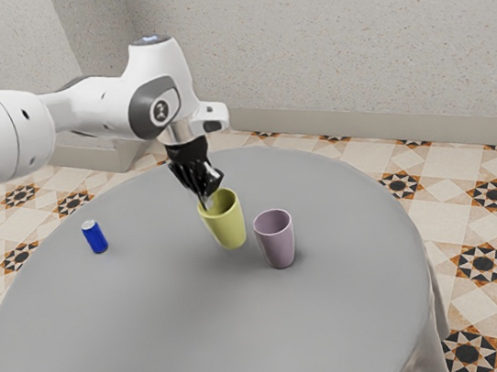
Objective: Place the left cup onto the right cup
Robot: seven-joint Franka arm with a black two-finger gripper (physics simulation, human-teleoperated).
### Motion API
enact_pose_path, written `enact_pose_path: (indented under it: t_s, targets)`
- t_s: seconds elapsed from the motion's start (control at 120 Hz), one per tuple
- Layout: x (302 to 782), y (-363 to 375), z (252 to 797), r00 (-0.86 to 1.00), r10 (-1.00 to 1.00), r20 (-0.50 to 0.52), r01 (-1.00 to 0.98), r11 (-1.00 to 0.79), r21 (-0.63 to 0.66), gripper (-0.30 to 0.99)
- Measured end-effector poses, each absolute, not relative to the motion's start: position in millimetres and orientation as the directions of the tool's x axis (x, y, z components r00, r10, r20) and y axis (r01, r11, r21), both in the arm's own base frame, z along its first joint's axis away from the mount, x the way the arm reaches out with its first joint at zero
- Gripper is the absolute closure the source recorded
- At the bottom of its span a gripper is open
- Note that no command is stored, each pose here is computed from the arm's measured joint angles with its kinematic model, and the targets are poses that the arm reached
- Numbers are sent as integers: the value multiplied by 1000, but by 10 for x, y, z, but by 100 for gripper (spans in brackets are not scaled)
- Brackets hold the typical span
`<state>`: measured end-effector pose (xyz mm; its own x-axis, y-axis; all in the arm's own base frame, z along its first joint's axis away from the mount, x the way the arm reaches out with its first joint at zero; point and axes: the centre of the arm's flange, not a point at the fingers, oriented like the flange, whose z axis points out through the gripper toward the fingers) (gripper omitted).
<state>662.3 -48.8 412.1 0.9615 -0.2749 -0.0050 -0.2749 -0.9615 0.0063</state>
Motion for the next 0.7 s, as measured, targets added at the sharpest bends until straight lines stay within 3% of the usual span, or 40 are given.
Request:
enact_pose_path:
  t_s: [0.3, 0.7]
  targets:
    - [6514, -483, 4495, 960, -279, 15, -279, -960, 0, 79]
    - [6449, -813, 4583, 944, -331, 12, -331, -944, -4, 79]
